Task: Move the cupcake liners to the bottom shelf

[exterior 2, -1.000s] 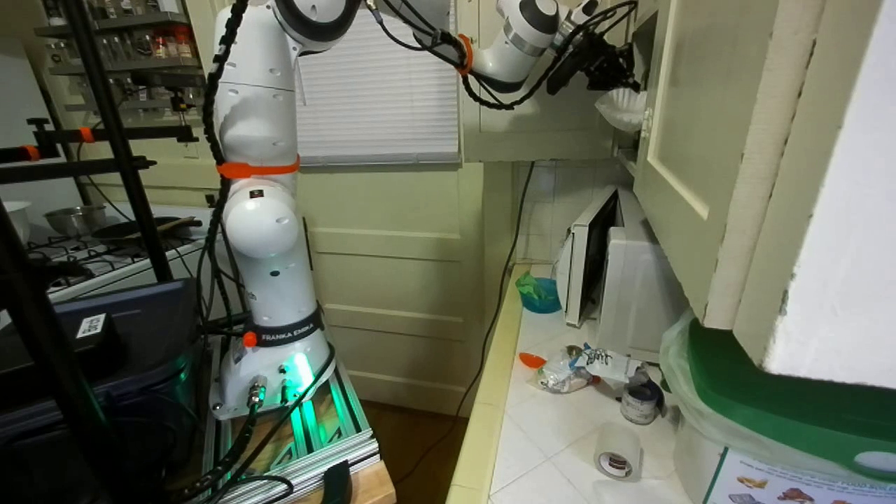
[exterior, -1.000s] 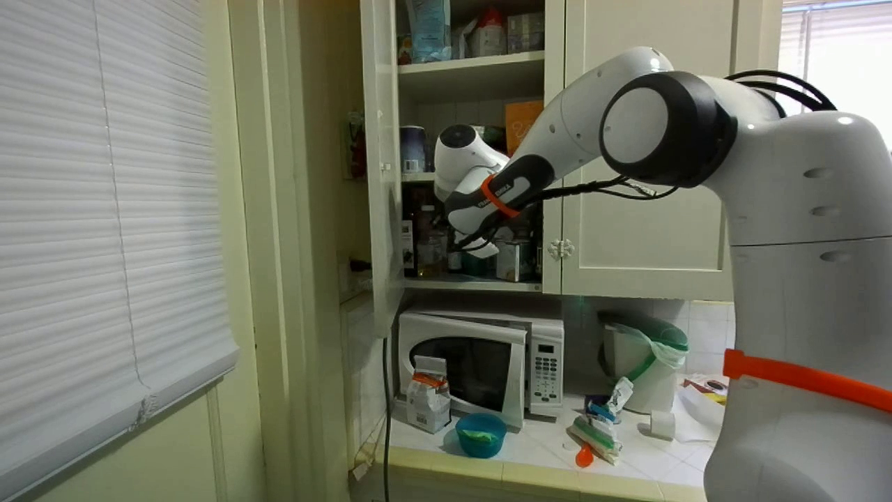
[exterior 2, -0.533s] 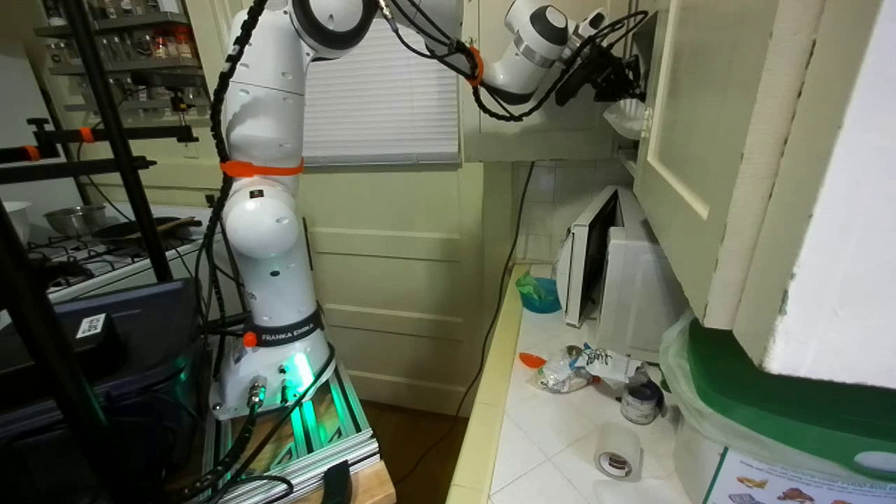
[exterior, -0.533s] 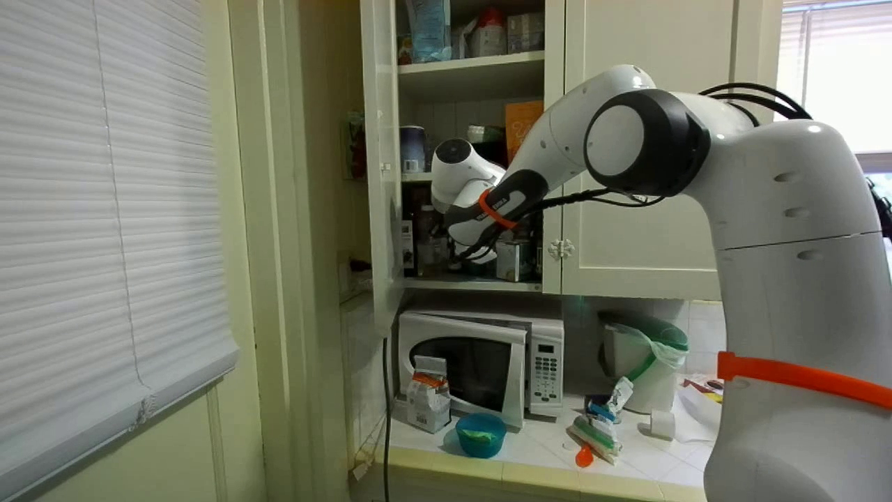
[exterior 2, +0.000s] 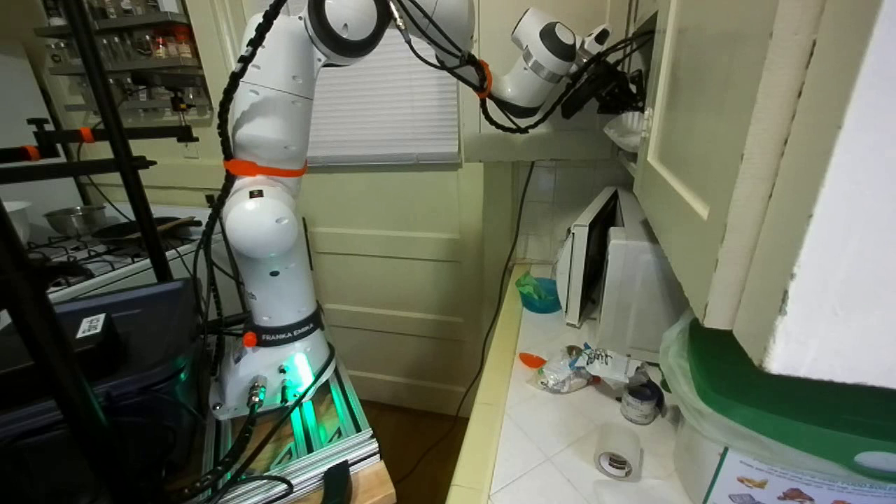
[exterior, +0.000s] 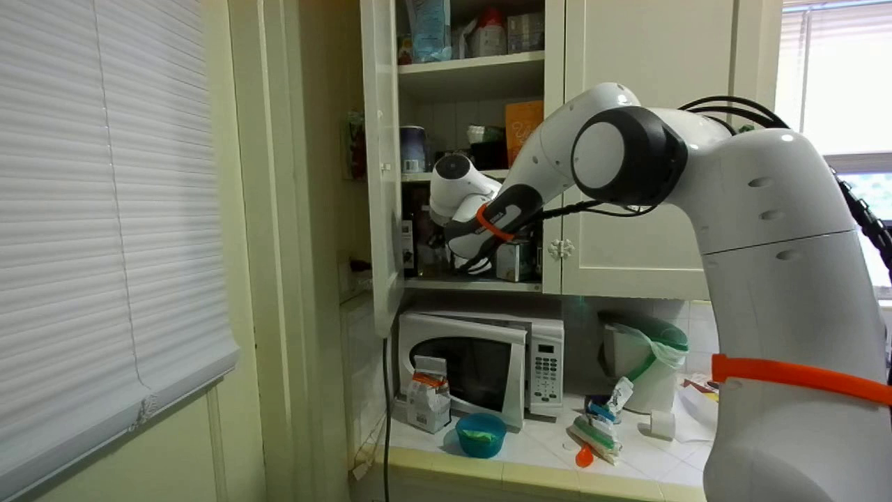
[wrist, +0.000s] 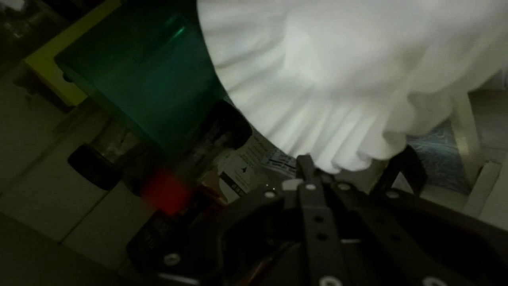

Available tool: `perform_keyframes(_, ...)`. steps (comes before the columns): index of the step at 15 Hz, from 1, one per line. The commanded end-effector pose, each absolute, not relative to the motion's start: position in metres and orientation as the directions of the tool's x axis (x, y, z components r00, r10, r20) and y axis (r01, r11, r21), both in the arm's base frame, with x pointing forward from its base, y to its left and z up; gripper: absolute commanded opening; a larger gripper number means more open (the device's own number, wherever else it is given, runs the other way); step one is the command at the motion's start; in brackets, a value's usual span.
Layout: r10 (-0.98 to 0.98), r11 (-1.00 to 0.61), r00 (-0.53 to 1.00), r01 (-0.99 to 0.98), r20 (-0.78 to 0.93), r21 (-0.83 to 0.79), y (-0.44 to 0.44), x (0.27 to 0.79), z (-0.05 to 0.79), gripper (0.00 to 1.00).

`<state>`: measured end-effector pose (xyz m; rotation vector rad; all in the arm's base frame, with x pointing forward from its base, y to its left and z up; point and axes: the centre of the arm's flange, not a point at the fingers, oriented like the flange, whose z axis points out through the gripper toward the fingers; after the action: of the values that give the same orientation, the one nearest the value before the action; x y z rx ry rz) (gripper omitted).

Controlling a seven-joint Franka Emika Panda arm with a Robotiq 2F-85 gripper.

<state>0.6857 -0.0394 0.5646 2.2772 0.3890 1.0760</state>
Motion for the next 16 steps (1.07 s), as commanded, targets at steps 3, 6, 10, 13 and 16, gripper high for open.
perform_keyframes(3,0.509,-0.769,0.612,0.007,0.605,0.639,-0.051,0.703,0.556,0.0)
perform_keyframes(6,0.514,-0.761,0.619,0.009,0.594,0.649,-0.056,0.707,0.55,0.0)
perform_keyframes(10,0.52,-0.751,0.627,0.012,0.58,0.66,-0.061,0.711,0.544,0.0)
perform_keyframes(13,0.521,-0.746,0.63,0.008,0.576,0.666,-0.064,0.714,0.542,0.0)
perform_keyframes(16,0.522,-0.743,0.631,0.006,0.574,0.669,-0.066,0.715,0.541,0.27)
